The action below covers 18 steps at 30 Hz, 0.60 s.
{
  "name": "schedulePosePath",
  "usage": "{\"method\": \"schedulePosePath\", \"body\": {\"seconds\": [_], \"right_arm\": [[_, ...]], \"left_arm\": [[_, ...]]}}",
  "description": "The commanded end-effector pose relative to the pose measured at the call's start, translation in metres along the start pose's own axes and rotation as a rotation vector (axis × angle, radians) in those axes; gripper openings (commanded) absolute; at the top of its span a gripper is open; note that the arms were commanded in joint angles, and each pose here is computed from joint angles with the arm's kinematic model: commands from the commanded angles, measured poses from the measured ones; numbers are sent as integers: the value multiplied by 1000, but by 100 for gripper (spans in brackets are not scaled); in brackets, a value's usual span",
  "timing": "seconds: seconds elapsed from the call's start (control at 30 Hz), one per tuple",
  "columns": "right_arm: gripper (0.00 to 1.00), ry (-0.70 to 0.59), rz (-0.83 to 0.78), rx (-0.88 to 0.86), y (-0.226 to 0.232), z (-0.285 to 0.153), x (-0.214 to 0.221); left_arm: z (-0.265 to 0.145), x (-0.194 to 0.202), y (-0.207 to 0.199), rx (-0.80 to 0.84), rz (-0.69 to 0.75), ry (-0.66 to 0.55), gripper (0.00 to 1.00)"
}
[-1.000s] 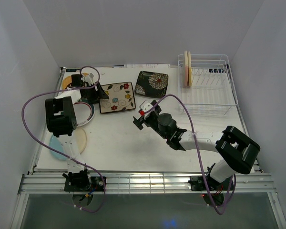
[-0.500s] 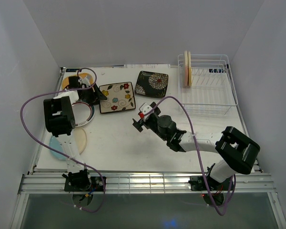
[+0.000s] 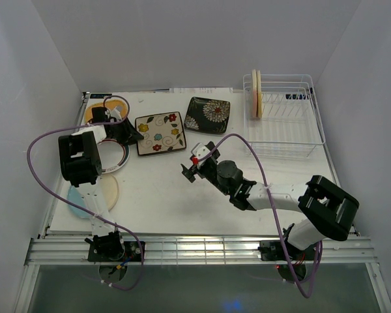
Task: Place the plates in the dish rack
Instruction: Pick up the plate at the center of the board.
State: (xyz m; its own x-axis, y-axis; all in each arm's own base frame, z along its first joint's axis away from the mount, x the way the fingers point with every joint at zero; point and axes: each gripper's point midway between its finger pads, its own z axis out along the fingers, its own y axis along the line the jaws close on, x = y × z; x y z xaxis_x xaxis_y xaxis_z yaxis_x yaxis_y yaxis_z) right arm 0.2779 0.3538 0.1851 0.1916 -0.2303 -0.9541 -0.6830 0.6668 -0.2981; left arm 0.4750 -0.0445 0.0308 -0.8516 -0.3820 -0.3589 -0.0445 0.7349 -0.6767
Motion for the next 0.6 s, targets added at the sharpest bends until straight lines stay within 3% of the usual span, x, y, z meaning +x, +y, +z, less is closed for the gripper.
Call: {"method": "schedulePosePath", "body": {"seconds": [0.0, 0.17, 0.3, 0.57], "right_arm": [[98, -84, 23, 41, -7, -4, -25], [98, -80, 28, 28, -1, -8, -21], [98, -86, 23, 48, -3, -14, -18], [98, -71, -91, 12, 8, -7, -13]], "left_arm": [[-2, 11, 6, -5, -31, 25, 47], [-4, 11, 7, 2, -34, 25, 33], [-7, 9, 4, 12, -27, 15, 30], [-19, 6, -5, 20, 7, -11, 14]]}}
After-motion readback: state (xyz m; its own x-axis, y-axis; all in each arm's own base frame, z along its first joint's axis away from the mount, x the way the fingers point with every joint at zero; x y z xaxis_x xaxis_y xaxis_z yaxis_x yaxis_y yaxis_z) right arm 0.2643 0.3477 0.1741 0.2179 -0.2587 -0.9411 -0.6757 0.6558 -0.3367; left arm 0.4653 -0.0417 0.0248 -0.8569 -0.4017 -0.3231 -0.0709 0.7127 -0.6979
